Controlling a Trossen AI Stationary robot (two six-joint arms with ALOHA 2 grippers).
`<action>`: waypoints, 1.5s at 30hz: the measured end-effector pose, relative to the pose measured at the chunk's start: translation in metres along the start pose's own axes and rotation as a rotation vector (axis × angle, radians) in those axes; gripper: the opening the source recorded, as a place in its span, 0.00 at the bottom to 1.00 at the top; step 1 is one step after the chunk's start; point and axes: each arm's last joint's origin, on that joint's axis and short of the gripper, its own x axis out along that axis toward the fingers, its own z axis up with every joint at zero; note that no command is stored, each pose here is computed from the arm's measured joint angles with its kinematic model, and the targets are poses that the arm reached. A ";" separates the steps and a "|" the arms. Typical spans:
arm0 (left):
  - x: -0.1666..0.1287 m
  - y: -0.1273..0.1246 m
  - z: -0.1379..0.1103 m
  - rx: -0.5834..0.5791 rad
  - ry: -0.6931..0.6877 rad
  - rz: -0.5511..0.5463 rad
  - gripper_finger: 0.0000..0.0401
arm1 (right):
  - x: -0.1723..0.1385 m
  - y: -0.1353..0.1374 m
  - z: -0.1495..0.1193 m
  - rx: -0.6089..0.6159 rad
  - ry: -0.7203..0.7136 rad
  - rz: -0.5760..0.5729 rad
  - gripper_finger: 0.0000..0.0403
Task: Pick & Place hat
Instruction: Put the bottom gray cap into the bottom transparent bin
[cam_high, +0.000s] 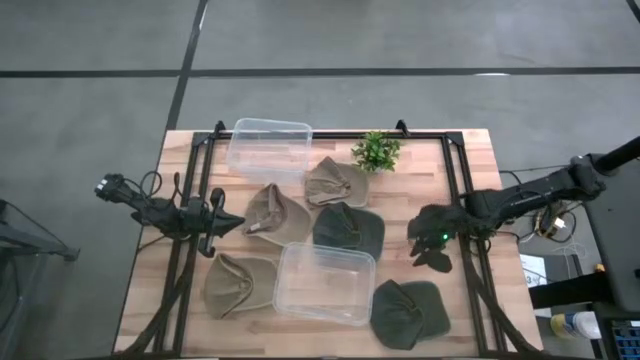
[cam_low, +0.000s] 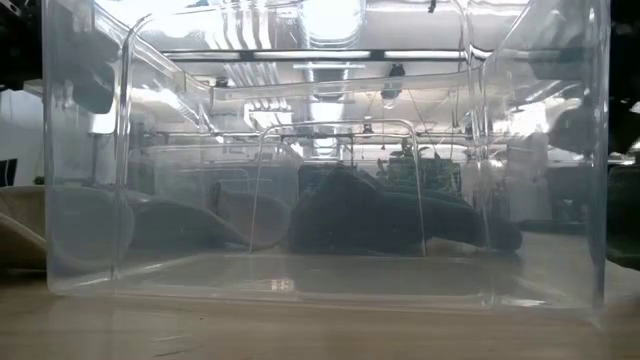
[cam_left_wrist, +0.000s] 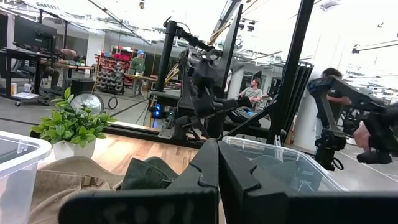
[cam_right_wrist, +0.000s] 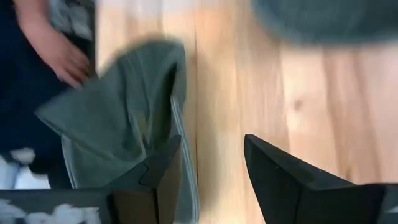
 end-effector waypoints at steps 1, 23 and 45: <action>0.000 0.000 0.000 0.000 0.000 0.000 0.00 | 0.004 0.003 0.001 0.011 0.038 -0.012 0.41; 0.000 0.000 0.000 0.001 0.001 0.000 0.00 | 0.095 0.033 0.025 -0.063 0.444 -0.124 0.31; 0.000 0.000 -0.002 0.011 0.022 0.003 0.00 | -0.002 0.069 0.027 0.003 0.505 -0.283 0.03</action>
